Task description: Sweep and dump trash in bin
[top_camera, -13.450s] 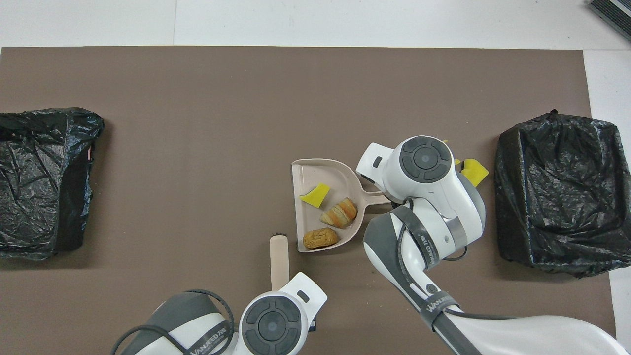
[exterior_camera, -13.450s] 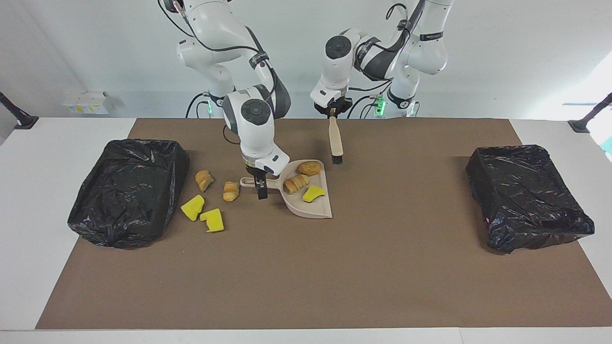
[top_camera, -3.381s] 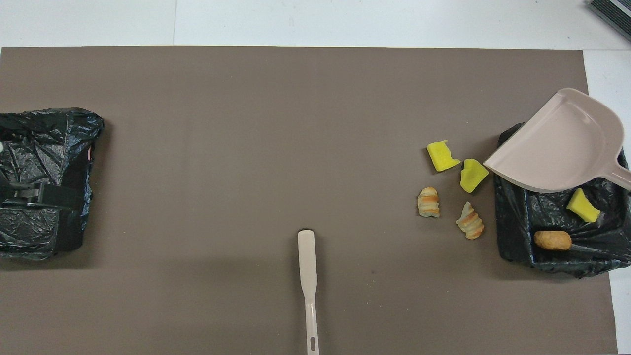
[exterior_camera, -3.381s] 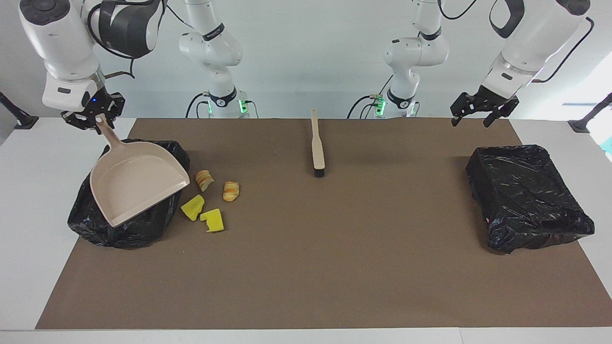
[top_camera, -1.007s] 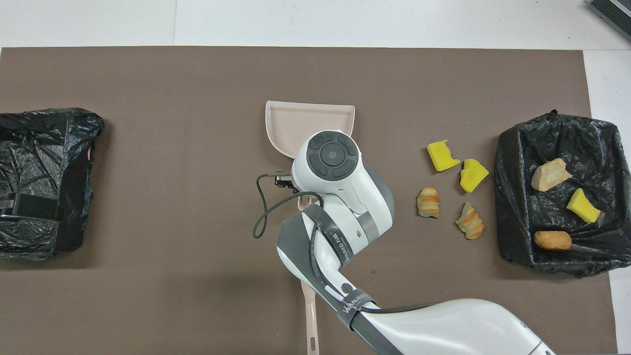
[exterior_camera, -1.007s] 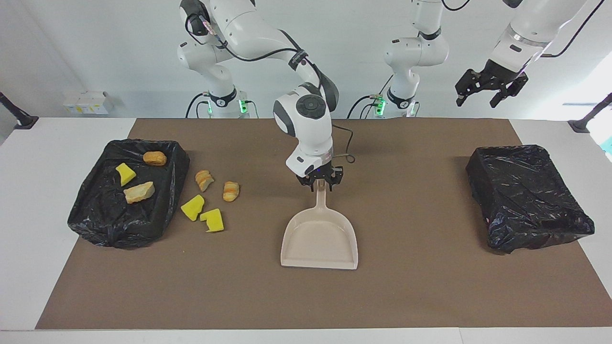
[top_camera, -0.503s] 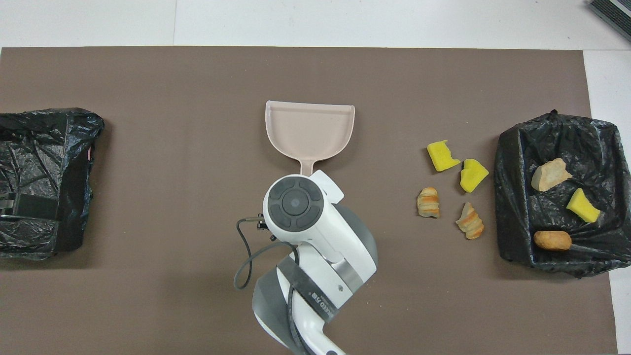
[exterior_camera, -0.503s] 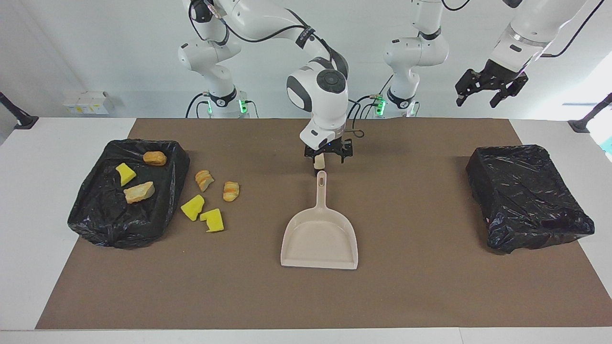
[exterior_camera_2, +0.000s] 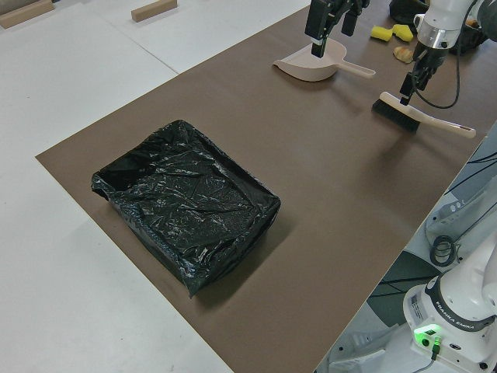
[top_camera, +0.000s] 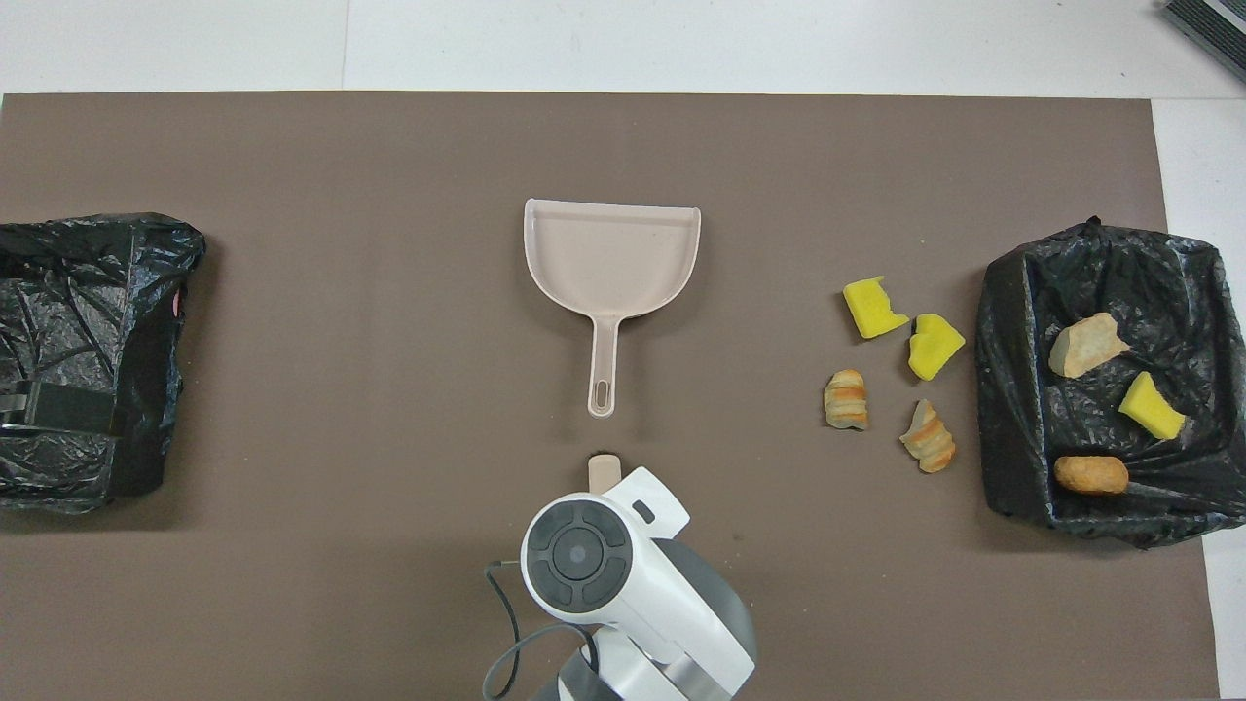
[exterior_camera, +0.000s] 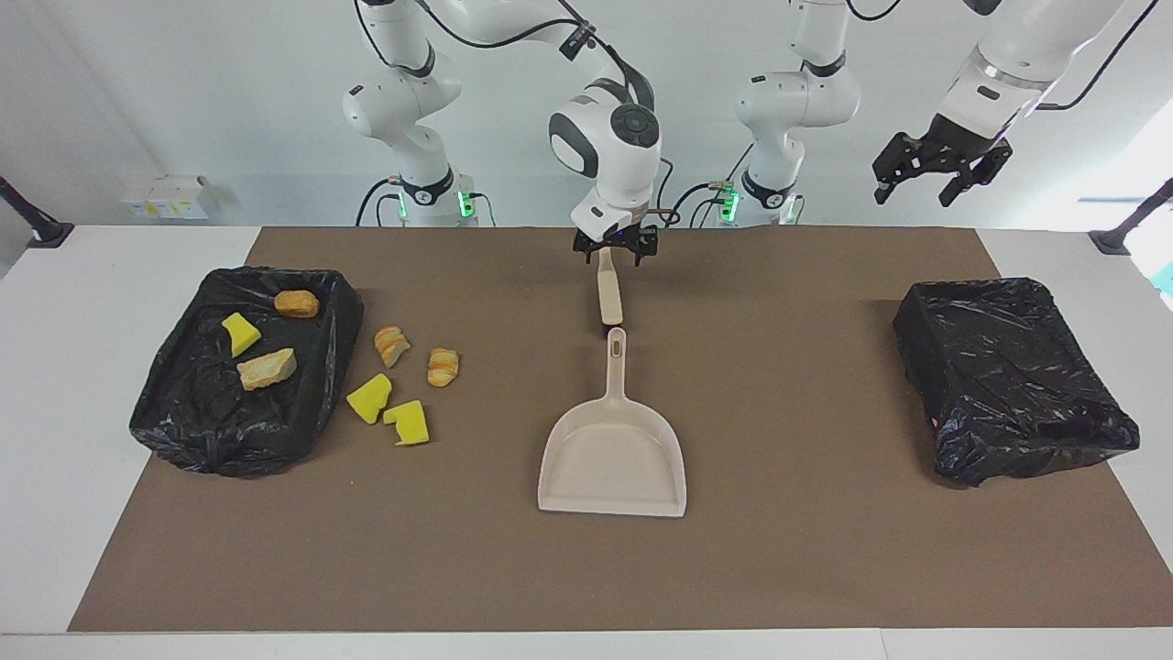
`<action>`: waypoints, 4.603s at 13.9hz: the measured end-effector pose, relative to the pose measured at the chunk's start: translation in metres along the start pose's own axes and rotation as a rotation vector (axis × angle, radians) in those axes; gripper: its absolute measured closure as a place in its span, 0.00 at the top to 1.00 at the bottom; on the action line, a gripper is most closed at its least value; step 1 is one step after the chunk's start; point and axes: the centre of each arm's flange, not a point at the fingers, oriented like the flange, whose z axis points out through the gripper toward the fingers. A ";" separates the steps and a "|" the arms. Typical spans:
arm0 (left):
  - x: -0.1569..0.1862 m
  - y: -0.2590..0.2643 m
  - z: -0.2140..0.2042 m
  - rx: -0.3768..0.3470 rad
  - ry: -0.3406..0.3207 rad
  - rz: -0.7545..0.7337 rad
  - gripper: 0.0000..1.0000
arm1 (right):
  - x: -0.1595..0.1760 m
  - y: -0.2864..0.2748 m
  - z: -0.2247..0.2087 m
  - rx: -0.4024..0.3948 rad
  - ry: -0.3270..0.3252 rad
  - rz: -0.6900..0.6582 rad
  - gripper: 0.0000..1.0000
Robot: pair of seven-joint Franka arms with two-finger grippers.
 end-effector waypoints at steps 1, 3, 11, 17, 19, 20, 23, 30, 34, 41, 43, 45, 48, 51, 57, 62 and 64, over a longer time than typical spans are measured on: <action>0.000 0.000 0.000 0.000 0.000 0.000 1.00 | -0.007 0.003 0.004 0.008 -0.022 0.009 0.96; 0.000 0.000 0.000 0.000 0.000 0.000 1.00 | -0.018 0.007 0.008 0.020 -0.054 0.010 0.84; 0.000 0.000 0.000 0.000 0.000 0.000 1.00 | -0.040 0.014 0.031 0.031 -0.111 -0.037 0.62; 0.000 0.000 0.000 0.000 0.000 0.000 1.00 | -0.041 0.016 0.037 0.027 -0.113 -0.041 0.50; 0.000 0.000 0.000 0.000 0.000 0.000 1.00 | -0.042 0.016 0.038 0.026 -0.113 -0.047 0.32; 0.000 0.000 0.000 0.000 0.000 0.000 1.00 | -0.043 0.015 0.038 0.027 -0.112 -0.049 0.26; 0.000 0.000 0.000 0.000 0.000 0.000 1.00 | -0.039 0.012 0.028 0.046 -0.100 -0.047 0.26; 0.001 0.010 0.000 0.003 0.008 0.020 1.00 | 0.012 0.068 -0.061 0.051 -0.134 0.003 0.26; 0.013 0.085 0.006 0.009 0.083 0.093 1.00 | 0.054 0.124 -0.090 -0.084 -0.099 -0.004 0.26; 0.065 0.208 0.107 -0.007 0.080 0.212 1.00 | 0.129 0.235 -0.076 -0.285 -0.044 0.087 0.26; 0.075 0.242 0.141 -0.014 0.078 0.198 1.00 | 0.140 0.271 -0.070 -0.316 -0.069 0.102 0.26; 0.083 0.284 0.188 -0.020 0.067 0.171 1.00 | 0.144 0.299 -0.061 -0.342 -0.112 0.099 0.26; 0.088 0.337 0.237 -0.045 0.092 0.121 1.00 | 0.143 0.330 -0.039 -0.354 -0.174 0.112 0.26; 0.086 0.360 0.252 -0.071 0.129 0.104 1.00 | 0.145 0.359 -0.027 -0.337 -0.207 0.114 0.26; 0.093 0.363 0.282 -0.064 0.112 0.099 1.00 | 0.140 0.368 0.009 -0.311 -0.187 0.094 0.26; 0.091 0.365 0.288 -0.059 0.102 0.103 0.66 | 0.138 0.356 0.009 -0.281 -0.179 0.080 0.26; 0.090 0.366 0.290 -0.058 0.100 0.104 0.66 | 0.137 0.341 0.012 -0.253 -0.171 0.065 0.26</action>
